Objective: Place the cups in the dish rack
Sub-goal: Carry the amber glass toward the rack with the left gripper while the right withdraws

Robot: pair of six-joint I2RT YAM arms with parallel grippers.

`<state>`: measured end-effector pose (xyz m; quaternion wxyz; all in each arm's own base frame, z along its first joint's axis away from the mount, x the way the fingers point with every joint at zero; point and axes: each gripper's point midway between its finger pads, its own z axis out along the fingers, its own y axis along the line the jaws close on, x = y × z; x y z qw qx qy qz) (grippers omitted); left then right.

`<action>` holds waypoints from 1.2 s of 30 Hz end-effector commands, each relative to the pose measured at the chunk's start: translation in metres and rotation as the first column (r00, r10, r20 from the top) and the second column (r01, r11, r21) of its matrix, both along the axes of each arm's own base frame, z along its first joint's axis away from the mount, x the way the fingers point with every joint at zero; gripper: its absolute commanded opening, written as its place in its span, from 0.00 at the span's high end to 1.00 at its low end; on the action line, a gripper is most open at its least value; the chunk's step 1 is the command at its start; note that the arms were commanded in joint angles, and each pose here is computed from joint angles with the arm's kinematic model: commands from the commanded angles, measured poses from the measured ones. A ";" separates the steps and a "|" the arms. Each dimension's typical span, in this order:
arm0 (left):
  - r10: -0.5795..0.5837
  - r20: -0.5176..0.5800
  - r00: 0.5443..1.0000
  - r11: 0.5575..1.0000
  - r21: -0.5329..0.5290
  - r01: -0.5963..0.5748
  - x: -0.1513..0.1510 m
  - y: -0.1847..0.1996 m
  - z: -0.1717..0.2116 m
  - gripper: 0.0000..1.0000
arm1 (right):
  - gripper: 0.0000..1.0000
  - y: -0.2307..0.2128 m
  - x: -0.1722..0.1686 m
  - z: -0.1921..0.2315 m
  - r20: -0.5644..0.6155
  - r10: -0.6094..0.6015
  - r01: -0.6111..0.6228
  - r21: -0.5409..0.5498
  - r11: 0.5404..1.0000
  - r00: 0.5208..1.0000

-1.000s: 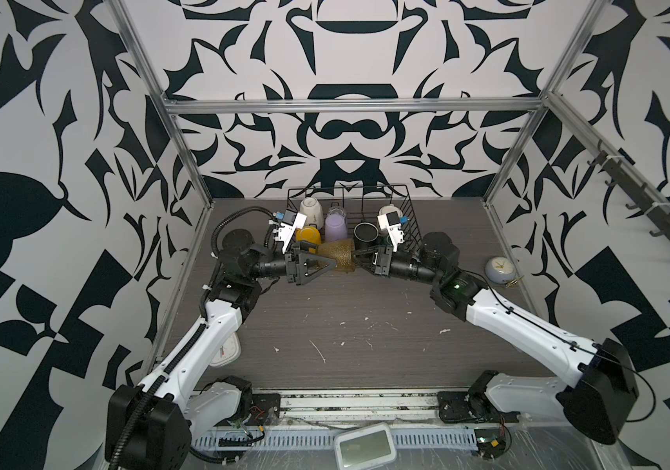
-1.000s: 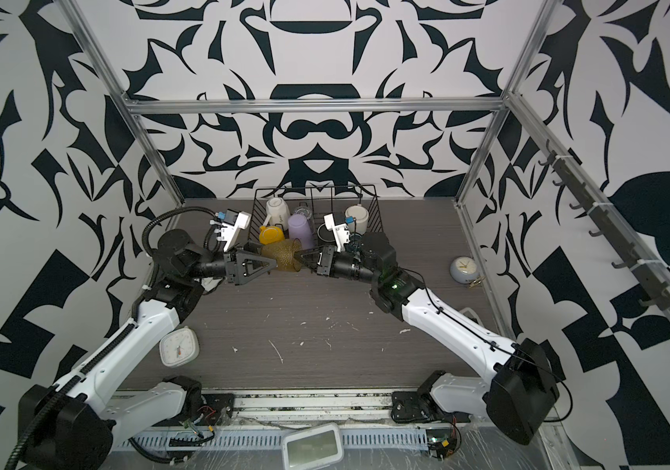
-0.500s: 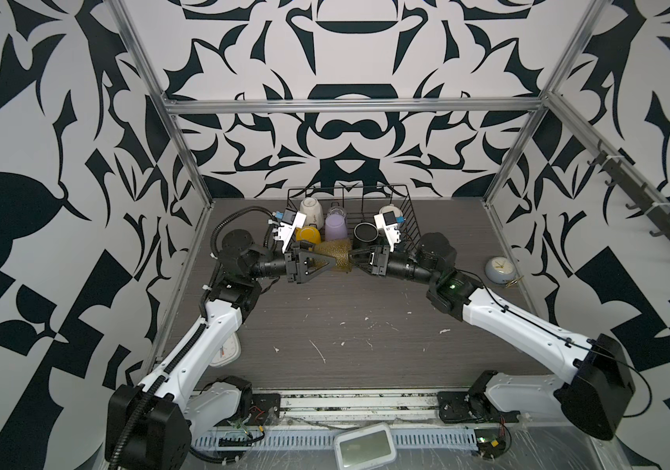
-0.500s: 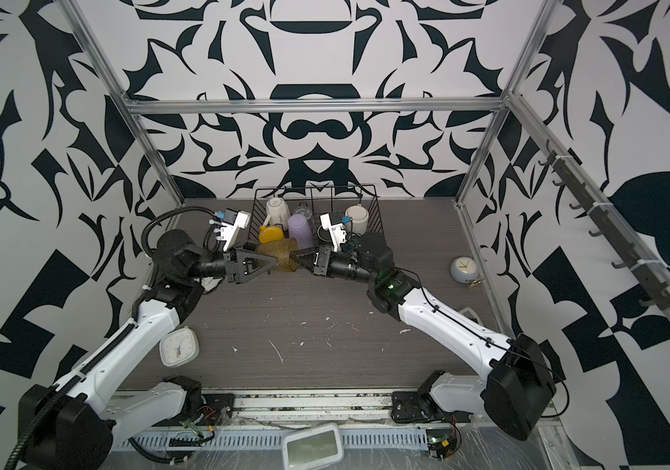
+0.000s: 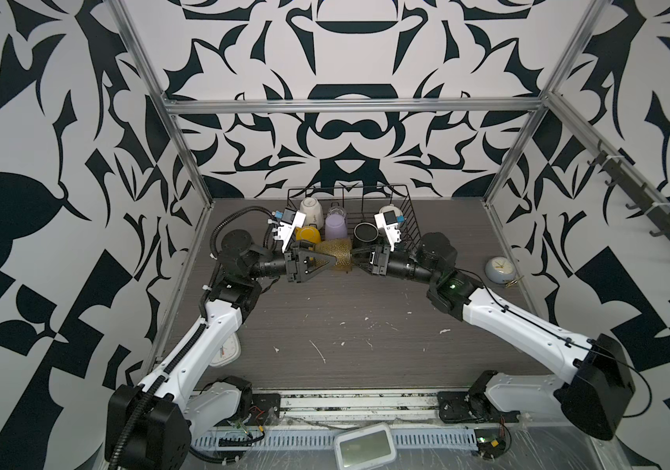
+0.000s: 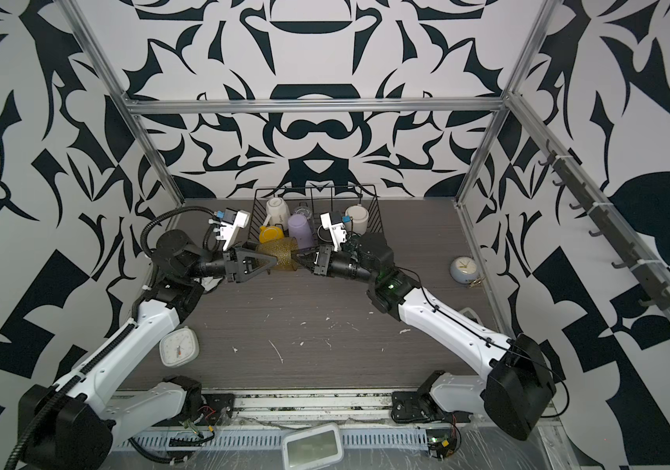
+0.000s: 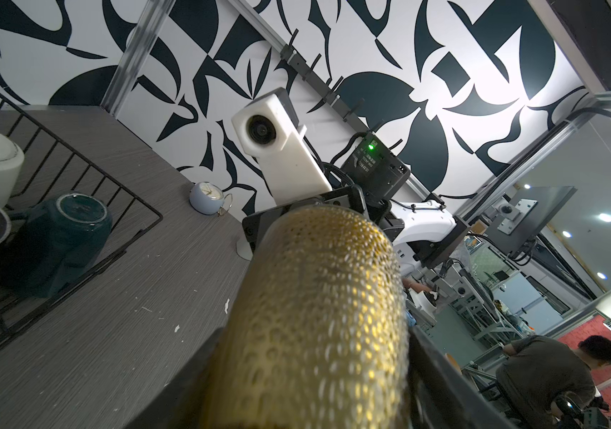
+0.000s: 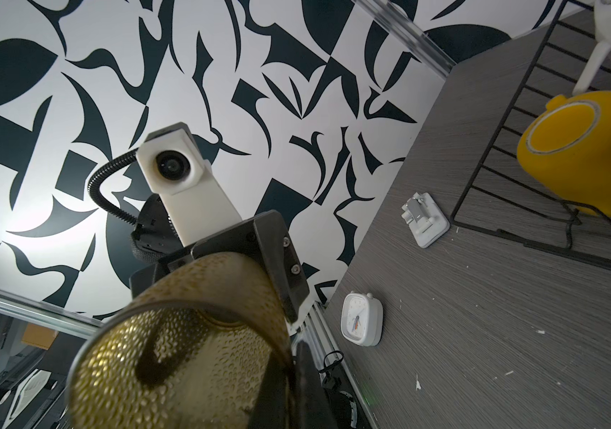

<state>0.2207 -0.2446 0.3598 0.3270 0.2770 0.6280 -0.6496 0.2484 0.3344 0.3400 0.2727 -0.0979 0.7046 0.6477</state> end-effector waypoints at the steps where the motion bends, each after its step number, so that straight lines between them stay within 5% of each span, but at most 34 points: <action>1: 0.030 0.053 0.998 0.999 -0.024 -0.029 -0.001 0.001 0.015 0.83 | 1.00 -0.002 -0.001 0.009 0.035 -0.019 0.019 -0.001 1.000 0.999; 8: 0.045 0.054 0.998 0.999 -0.026 -0.044 0.002 0.001 0.017 1.00 | 1.00 -0.006 -0.003 0.013 0.047 -0.028 0.028 -0.009 1.000 0.998; 19: 0.077 0.046 0.996 0.997 -0.009 -0.077 0.005 0.003 0.019 1.00 | 0.92 -0.015 -0.008 0.019 0.072 -0.049 0.051 -0.027 0.998 0.996; 31: 0.201 0.064 0.977 0.976 0.070 -0.205 0.024 0.008 0.023 1.00 | 0.55 -0.050 -0.009 0.018 0.102 -0.147 0.156 -0.084 0.984 0.984; 36: 0.287 0.046 0.957 0.938 0.187 -0.291 0.045 0.011 0.013 1.00 | 0.41 -0.082 -0.007 0.005 0.129 -0.263 0.284 -0.189 0.940 0.956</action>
